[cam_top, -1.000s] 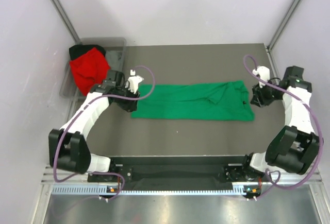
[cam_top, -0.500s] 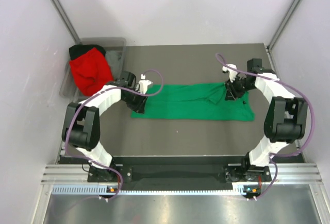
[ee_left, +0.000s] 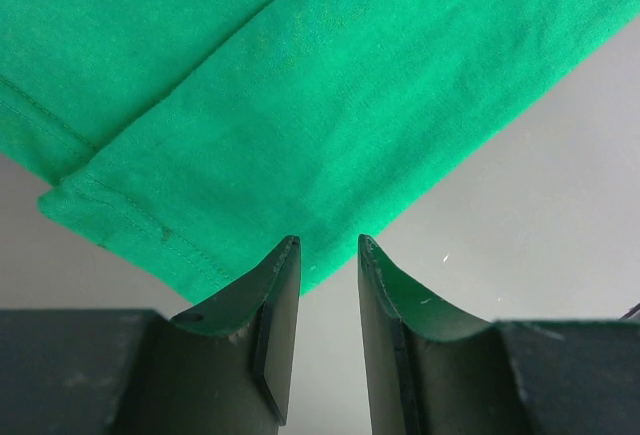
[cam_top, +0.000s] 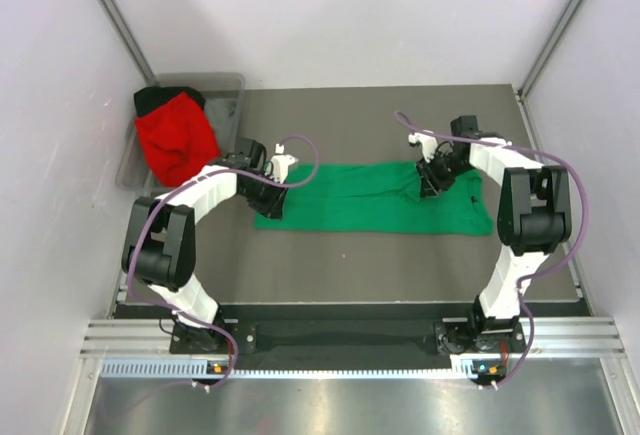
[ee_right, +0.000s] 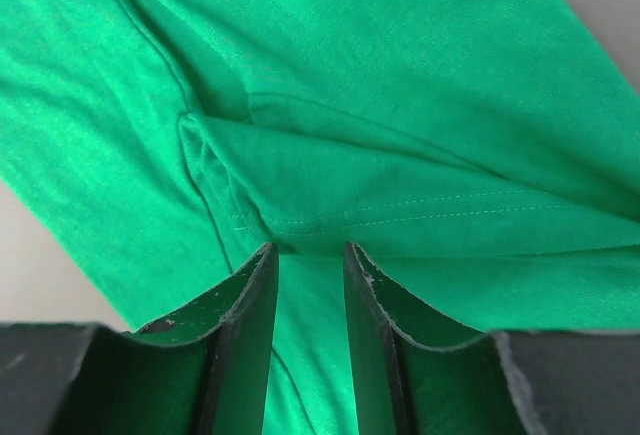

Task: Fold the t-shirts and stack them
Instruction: Fold the tshirt

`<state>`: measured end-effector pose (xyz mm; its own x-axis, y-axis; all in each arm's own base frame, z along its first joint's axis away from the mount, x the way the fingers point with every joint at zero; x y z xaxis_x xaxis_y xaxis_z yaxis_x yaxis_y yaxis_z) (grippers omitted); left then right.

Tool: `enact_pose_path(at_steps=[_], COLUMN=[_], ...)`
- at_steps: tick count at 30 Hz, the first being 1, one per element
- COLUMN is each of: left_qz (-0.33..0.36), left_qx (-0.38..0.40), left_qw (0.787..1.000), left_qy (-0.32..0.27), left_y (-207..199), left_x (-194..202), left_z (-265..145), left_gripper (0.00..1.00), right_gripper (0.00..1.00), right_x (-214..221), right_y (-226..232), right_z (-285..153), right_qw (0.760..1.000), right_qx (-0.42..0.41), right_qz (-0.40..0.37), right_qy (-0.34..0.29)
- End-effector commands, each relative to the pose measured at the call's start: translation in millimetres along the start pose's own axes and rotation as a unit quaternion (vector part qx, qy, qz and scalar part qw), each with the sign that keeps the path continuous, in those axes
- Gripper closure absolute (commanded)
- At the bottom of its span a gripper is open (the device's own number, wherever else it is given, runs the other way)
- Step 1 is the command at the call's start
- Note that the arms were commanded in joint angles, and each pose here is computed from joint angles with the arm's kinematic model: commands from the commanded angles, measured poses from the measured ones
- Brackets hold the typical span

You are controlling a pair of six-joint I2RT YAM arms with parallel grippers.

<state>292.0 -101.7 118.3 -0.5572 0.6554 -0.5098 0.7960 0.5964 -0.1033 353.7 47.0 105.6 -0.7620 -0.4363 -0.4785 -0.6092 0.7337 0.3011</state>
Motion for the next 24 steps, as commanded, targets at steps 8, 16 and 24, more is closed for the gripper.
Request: enact_pose_path(at_steps=[8,16,24], left_qz=[0.001,0.001,0.000], left_qx=[-0.011,-0.015,-0.018], left_qw=[1.000,1.000,1.000], left_qy=[-0.014,-0.011,-0.007], left_y=[1.9,1.2,2.4], left_x=[-3.4,-0.4,1.3], left_z=[0.0,-0.2,0.7], left_gripper=[0.66,0.66,0.66], right_gripper=[0.66,0.64,0.84], right_x=[-8.5,-9.0,-13.5], right_y=[-0.5,0.0,0.7], right_z=[5.1,13.3,14.0], right_qw=[1.000,1.000,1.000], right_qx=[0.012,-0.005,-0.005], right_qz=[-0.016,-0.014,-0.020], right_qy=[-0.002,0.000,-0.005])
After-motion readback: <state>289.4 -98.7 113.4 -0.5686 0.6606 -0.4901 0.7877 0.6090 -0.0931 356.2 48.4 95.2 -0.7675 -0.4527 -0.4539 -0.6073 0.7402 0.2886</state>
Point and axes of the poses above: each gripper's point midway between its finger pads, its own z axis out along the fingers, its own y axis along the line the jaws close on, x = y × z, the point moved 8 cm from there along -z, back along the fingers, and after that the axes turned 13 degrees about z, right-handed, at the moved point
